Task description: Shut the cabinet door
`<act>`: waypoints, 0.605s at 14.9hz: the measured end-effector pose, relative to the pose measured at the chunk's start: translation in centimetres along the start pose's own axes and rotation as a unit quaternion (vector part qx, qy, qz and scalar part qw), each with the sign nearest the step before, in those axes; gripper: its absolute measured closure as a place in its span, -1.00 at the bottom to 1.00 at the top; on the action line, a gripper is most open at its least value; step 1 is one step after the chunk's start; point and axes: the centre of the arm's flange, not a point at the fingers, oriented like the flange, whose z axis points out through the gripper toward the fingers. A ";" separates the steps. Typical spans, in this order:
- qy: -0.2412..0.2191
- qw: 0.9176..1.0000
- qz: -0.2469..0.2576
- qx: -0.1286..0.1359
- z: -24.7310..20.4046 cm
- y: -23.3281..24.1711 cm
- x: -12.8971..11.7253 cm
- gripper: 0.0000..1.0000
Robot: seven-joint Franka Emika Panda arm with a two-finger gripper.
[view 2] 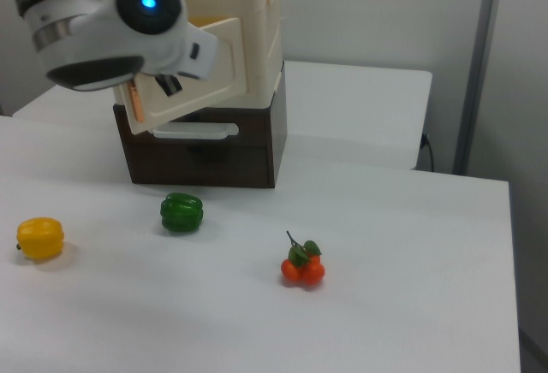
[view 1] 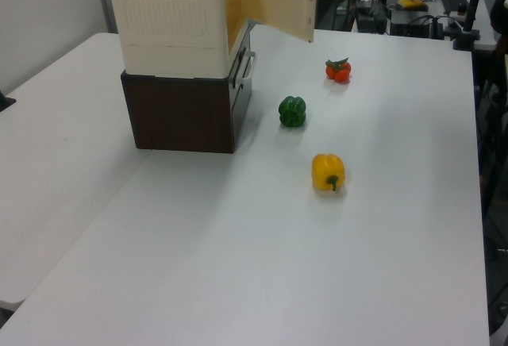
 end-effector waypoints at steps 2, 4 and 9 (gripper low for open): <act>0.021 1.000 -0.013 0.002 2.0 -2.0 -0.7 0.98; 0.040 0.999 -0.018 0.003 3.9 -3.2 -1.3 0.98; 0.099 0.995 -0.023 0.004 6.9 -5.0 -1.9 0.98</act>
